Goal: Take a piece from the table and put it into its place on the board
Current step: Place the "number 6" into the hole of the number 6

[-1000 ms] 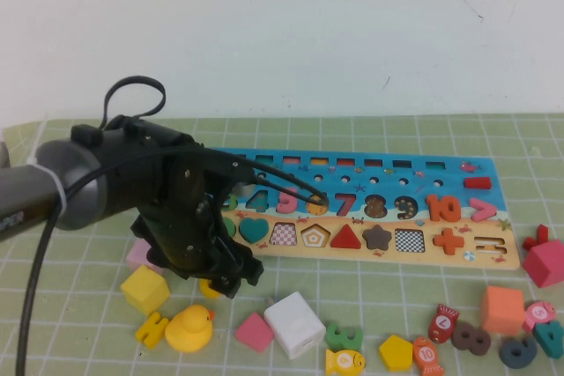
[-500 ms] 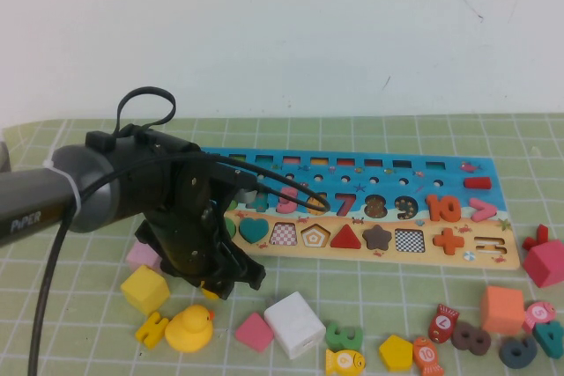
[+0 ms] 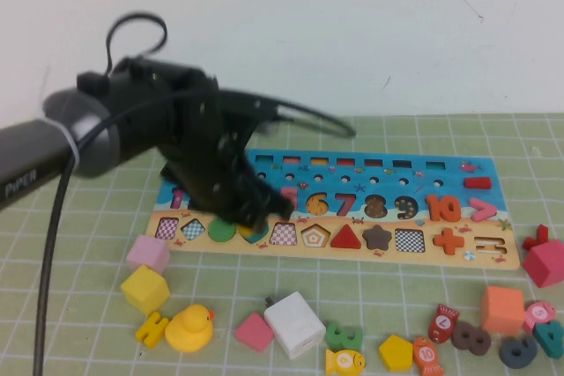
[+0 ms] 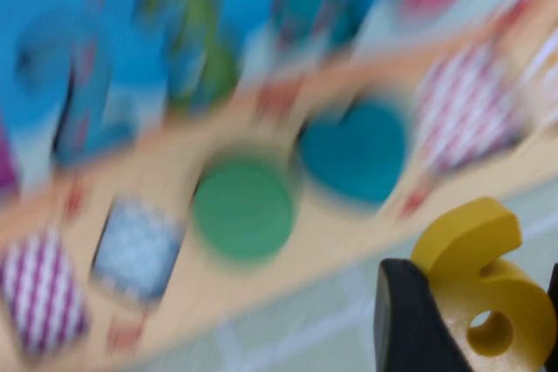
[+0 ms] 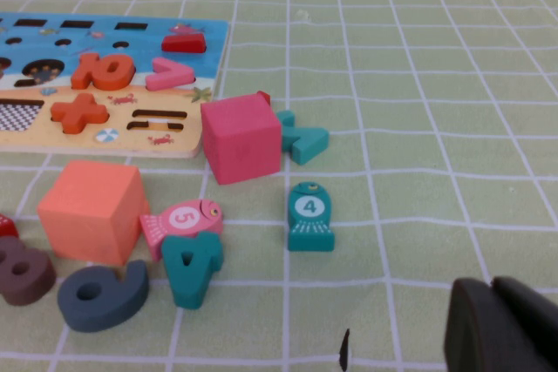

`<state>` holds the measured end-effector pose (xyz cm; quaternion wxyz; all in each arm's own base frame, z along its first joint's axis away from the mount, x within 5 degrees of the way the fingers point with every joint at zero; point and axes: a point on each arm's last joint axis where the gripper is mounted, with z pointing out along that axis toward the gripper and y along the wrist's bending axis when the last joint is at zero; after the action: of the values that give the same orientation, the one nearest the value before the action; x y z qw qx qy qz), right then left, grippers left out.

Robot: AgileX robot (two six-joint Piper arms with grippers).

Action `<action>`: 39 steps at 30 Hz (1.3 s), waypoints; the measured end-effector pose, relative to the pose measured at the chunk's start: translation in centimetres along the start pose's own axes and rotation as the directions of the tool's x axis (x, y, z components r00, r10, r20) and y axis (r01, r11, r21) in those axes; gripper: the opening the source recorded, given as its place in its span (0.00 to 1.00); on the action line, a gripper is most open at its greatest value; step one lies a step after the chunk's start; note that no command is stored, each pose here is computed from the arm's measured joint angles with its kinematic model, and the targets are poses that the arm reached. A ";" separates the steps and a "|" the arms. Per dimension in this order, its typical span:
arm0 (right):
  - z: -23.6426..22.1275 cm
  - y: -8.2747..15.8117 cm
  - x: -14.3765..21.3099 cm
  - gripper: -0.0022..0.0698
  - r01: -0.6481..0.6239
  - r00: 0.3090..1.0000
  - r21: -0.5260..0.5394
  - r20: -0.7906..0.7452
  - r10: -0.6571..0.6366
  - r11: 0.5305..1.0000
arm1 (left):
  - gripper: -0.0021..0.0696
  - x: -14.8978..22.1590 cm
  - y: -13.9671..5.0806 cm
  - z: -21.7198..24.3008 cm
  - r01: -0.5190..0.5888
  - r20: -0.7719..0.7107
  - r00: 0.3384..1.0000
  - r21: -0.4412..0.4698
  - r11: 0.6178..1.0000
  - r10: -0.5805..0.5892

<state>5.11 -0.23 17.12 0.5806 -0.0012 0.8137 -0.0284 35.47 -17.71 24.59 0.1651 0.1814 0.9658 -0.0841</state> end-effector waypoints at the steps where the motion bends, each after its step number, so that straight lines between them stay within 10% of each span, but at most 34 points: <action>1: 0.0 0.0 0.0 0.03 0.000 1.000 0.000 0.000 0.000 1.000 | 0.41 -0.8 -0.3 -0.5 -0.017 0.028 0.999 0.021 1.000 0.017; 14: 0.0 0.0 0.0 0.03 -0.005 1.000 -0.002 0.000 0.005 1.000 | 0.41 -8.2 -2.3 3.1 -0.049 0.102 0.994 0.143 0.988 0.034; 39: 0.0 0.0 0.0 0.03 -0.005 1.000 -0.002 0.000 0.005 1.000 | 0.41 -8.5 -4.0 8.1 0.012 0.007 1.000 0.053 0.999 -0.012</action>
<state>5.11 -0.21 17.12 0.5807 0.0002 0.8137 -0.0261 43.79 -25.95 20.41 0.1634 0.1796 0.9637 -0.1111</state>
